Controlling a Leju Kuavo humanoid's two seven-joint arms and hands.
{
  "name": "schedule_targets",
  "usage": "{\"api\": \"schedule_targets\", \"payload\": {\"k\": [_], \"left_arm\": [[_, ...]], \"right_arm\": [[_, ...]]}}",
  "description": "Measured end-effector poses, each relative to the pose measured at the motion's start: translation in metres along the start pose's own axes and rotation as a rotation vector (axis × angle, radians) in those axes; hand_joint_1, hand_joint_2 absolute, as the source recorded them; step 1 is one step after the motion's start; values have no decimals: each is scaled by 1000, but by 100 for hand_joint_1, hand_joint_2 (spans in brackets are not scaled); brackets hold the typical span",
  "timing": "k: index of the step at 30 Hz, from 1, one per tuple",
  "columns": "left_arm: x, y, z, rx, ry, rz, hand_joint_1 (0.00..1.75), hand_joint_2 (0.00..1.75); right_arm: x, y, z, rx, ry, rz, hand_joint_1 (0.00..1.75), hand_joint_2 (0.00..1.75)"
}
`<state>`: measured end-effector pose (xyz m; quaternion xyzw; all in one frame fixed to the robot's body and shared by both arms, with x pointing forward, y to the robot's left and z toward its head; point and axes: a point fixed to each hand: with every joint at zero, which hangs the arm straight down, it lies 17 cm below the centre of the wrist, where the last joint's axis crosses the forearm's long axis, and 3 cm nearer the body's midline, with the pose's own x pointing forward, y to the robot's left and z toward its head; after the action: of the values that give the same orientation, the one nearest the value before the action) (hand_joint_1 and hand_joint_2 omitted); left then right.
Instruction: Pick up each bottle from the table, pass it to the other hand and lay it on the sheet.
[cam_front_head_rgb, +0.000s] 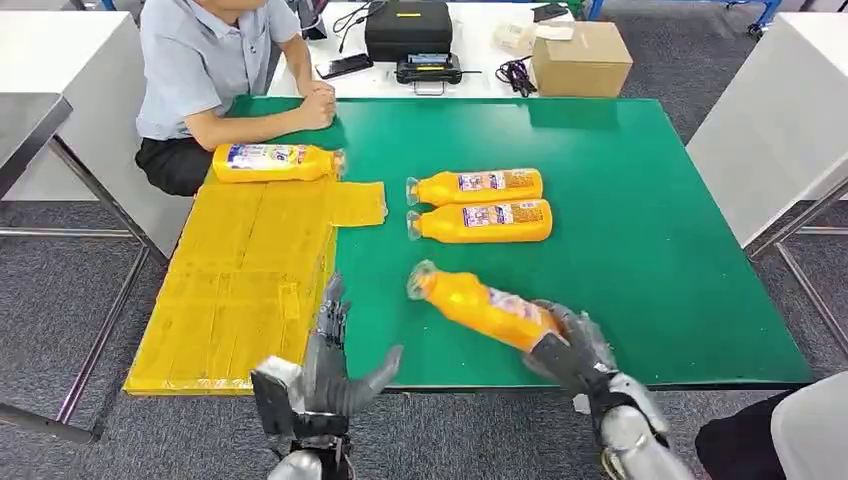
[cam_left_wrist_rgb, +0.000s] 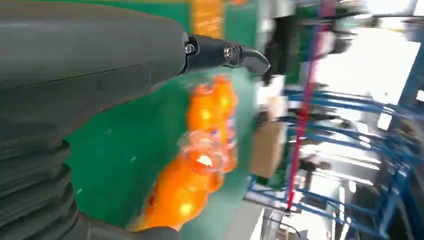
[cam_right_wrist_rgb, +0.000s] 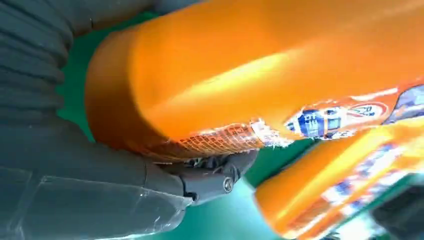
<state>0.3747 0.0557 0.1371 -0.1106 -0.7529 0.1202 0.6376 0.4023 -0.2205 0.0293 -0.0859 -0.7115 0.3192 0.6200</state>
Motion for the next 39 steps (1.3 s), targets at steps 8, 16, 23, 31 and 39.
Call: {"api": "schedule_targets", "payload": {"k": [8,16,23,31,39], "left_arm": [[-30,13,1,39,137,79,0,175],[-40,16,2,42,169,86,0,175],[-38,5,4,-12,168,111,0,175],[-30,-19,6,-114,187,213,0,175],[-21,-33,3,-180,196,288,0,175]], "right_arm": [[58,17,-7,-52,-118,-93,175,175],[78,22,-10,-59,-159,-114,175,175],[97,36,-15,-46,-206,-145,175,175],[109,74,-31,55,-219,-144,175,175],[123,95,-49,112,-246,-156,175,175]]}}
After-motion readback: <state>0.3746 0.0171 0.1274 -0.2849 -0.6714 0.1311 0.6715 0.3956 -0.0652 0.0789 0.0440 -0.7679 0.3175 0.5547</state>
